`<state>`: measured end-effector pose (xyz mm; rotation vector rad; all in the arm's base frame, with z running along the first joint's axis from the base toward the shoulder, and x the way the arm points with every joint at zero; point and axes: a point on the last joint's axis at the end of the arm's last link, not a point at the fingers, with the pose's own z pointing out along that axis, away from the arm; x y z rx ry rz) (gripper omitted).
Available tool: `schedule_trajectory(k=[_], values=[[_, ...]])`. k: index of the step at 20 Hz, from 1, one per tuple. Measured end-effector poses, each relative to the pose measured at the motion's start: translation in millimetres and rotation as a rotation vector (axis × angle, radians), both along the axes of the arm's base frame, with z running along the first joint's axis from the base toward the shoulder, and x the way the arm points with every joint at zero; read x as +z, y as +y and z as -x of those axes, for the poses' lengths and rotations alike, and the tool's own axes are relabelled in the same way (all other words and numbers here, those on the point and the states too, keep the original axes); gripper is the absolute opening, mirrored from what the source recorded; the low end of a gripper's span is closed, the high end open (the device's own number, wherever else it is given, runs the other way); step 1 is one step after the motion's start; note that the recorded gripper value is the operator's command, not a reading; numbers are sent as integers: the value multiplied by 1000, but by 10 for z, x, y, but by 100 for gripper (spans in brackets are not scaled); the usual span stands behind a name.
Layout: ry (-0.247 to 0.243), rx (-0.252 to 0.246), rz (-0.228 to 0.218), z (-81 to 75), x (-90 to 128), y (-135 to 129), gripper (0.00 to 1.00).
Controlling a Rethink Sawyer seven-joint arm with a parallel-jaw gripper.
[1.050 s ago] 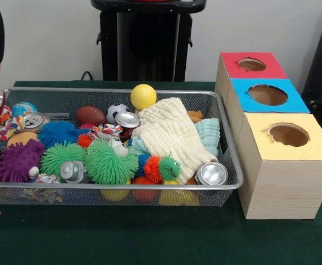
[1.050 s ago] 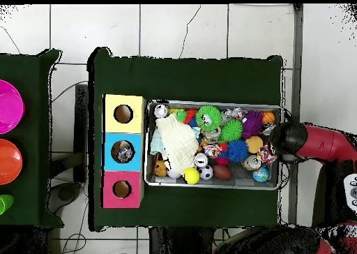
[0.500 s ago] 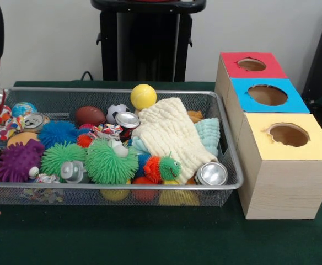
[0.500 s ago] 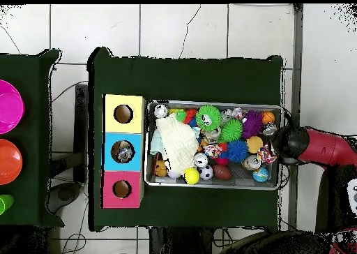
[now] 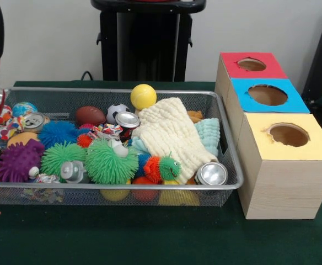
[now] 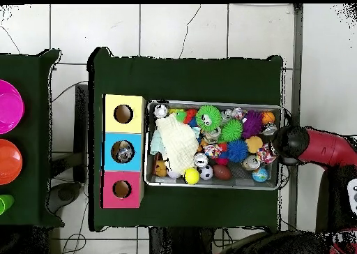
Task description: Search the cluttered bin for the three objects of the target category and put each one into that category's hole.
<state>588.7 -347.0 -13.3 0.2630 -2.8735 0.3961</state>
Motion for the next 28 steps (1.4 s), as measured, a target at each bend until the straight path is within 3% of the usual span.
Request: schedule_trajectory(k=[11, 22, 28], values=[[-20, 0, 5, -41, 88, -31, 100], [-187, 14, -6, -170, 287, -63, 100], [-197, 6, -21, -172, 283, -60, 100]])
